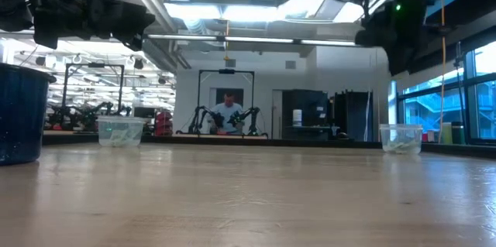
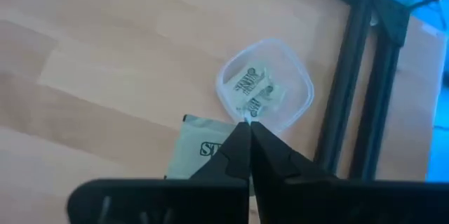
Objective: Pick and place Stevia / Truvia into bins
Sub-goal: Put the stevia packet into the right transparent container
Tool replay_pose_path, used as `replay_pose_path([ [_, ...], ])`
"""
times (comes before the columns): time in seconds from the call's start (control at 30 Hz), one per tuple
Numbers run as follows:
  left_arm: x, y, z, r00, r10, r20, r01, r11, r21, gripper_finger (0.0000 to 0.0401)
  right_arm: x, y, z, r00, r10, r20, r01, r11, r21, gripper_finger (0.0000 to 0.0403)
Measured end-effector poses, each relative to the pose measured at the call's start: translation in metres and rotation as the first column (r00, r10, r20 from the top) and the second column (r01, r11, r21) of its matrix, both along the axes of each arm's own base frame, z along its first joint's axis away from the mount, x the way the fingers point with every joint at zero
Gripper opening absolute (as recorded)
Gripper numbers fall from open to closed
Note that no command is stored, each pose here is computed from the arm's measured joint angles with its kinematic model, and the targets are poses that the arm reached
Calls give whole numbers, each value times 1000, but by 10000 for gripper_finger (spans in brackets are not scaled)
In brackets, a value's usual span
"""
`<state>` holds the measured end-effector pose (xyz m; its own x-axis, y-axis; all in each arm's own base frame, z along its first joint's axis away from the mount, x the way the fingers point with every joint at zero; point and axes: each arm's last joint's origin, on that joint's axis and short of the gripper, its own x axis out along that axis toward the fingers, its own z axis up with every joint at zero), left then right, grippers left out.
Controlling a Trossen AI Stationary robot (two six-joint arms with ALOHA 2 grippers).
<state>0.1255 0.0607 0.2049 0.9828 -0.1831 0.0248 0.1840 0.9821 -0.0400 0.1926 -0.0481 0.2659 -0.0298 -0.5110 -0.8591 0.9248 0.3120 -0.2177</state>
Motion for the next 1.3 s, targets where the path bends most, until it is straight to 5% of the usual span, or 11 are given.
replay_pose_path([
  [0.8,0,0,-1,1000,1,-6,-1,1000,-4,106,-42,-72,-101,982,-184,28,184,983,19,2],
  [1.1,0,0,-1,1000,2,-6,-2,1000,-4,106,-46,-69,-110,982,-187,17,186,982,36,20],
  [1.3,0,0,-1,1000,1,-6,-1,1000,-5,106,-44,-70,-107,988,-155,20,154,987,40,68],
])
